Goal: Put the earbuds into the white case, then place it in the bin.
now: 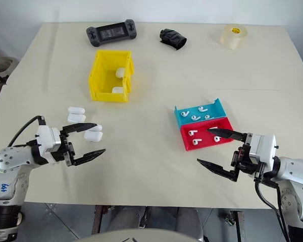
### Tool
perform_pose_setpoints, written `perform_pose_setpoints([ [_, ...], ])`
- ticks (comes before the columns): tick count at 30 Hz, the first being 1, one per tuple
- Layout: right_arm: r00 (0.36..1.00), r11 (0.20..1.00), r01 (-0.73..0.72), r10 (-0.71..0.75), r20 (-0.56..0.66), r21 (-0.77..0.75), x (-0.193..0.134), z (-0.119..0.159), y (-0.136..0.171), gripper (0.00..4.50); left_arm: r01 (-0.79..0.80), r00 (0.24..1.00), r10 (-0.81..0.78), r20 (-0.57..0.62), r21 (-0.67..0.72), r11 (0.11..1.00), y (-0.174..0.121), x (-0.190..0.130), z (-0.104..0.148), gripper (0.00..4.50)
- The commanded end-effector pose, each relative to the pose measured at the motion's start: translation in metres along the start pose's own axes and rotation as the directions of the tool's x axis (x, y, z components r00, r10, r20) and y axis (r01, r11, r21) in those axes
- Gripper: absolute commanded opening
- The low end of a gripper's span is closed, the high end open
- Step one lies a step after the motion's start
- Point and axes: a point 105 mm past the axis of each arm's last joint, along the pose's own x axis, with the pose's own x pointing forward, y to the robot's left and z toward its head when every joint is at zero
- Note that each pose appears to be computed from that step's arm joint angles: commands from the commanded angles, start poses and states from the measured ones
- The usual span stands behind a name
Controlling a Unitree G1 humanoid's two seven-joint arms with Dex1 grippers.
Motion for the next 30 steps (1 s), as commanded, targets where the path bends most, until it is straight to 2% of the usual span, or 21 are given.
perform_pose_setpoints([
  [1, 0.999, 0.999, -0.032, 0.033, 0.025, -0.028, 0.005, 0.005, 0.002, 4.47, -0.072, 0.997, 0.071, 0.022, 0.048, 0.996, 0.005, -0.004, 0.013, 4.50],
  [4, 0.997, 0.998, -0.055, 0.057, 0.057, -0.029, 0.016, 0.007, 0.002, 4.47, -0.175, 0.984, 0.175, 0.024, 0.020, 0.984, 0.010, -0.017, 0.015, 4.50],
  [7, 0.989, 0.996, -0.082, 0.086, 0.119, -0.037, 0.034, 0.013, 0.000, 4.47, -0.392, 0.920, 0.392, 0.011, -0.020, 0.920, 0.023, -0.045, 0.015, 4.50],
  [11, 0.965, 0.988, -0.136, 0.148, 0.216, -0.072, 0.062, 0.024, -0.001, 4.47, -0.639, 0.767, 0.631, -0.115, -0.051, 0.767, 0.014, -0.100, -0.004, 4.50],
  [15, 0.940, 0.975, -0.191, 0.216, 0.264, -0.118, 0.079, 0.030, 0.002, 4.47, -0.779, 0.614, 0.738, -0.279, -0.064, 0.624, -0.012, -0.139, -0.024, 4.50],
  [18, 0.923, 0.958, -0.249, 0.279, 0.266, -0.141, 0.084, 0.031, 0.005, 4.47, -0.831, 0.542, 0.764, -0.350, -0.088, 0.549, -0.020, -0.150, -0.027, 4.50],
  [23, 0.914, 0.940, -0.314, 0.337, 0.227, -0.130, 0.084, 0.024, 0.005, 4.47, -0.843, 0.526, 0.735, -0.427, -0.150, 0.516, -0.022, -0.145, -0.021, 4.50],
  [25, 0.924, 0.943, -0.311, 0.330, 0.193, -0.120, 0.077, 0.016, 0.000, 4.47, -0.835, 0.536, 0.701, -0.470, -0.171, 0.523, -0.018, -0.138, -0.019, 4.50],
  [30, 0.949, 0.957, -0.275, 0.286, 0.134, -0.098, 0.062, 0.002, -0.007, 4.47, -0.853, 0.483, 0.605, -0.633, -0.187, 0.487, 0.007, -0.126, -0.016, 4.50],
])
